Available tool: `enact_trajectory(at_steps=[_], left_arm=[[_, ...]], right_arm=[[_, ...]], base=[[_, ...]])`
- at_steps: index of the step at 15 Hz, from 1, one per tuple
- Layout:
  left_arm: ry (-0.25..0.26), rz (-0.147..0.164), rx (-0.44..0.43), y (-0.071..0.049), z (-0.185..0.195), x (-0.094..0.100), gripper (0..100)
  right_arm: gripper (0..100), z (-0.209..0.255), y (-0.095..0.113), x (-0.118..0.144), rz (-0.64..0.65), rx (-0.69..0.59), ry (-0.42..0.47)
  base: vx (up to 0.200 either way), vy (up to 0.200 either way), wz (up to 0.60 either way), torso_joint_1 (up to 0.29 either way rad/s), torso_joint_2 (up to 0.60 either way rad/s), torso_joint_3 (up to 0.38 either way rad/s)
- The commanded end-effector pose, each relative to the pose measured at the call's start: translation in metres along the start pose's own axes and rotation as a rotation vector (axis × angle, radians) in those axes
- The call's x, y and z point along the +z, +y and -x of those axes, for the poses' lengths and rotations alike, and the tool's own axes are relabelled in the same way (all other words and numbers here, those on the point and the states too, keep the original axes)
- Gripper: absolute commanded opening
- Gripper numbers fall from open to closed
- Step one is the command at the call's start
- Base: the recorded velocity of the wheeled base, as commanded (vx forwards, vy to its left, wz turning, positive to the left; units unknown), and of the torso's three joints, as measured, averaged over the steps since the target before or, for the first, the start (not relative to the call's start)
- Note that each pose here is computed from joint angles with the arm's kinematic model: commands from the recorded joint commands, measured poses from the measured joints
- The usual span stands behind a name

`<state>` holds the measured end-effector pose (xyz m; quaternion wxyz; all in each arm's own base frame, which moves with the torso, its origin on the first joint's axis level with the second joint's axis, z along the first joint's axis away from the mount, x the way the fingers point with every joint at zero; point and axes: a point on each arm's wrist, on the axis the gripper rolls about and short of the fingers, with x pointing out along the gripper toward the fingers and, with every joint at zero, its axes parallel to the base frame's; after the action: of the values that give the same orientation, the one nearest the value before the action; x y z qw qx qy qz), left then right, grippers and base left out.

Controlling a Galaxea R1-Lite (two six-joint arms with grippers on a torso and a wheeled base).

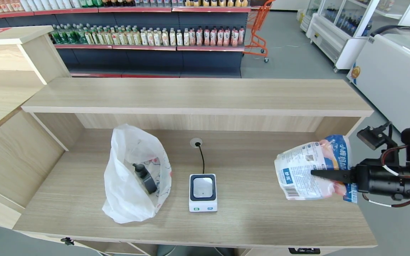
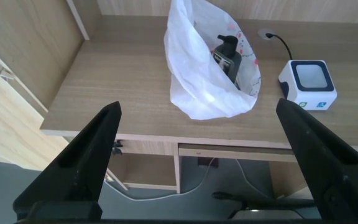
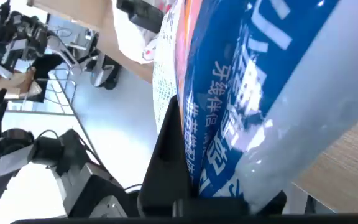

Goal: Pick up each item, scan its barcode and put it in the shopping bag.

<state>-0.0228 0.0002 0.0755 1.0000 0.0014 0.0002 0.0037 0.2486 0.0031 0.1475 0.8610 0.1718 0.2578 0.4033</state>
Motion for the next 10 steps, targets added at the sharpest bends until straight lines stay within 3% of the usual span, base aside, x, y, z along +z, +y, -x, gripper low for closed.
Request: enact_trajectory(at_steps=[1,6,10], left_arm=[[0.0,0.0,0.0,0.0,0.0,0.0,100],[0.0,0.0,0.0,0.0,0.0,0.0,100],[0.0,0.0,0.0,0.0,0.0,0.0,100]], right_arm=[[0,0.011,0.032,0.004,0.091,0.08,-0.031],[0,-0.002,0.073,-0.013,0.106,0.233,0.081],[0,-0.007,0.089,-0.004,-0.071,0.277,0.115]], base=[[0.0,0.0,0.0,0.0,0.0,0.0],[0.0,0.0,0.0,0.0,0.0,0.0],[0.0,0.0,0.0,0.0,0.0,0.0]])
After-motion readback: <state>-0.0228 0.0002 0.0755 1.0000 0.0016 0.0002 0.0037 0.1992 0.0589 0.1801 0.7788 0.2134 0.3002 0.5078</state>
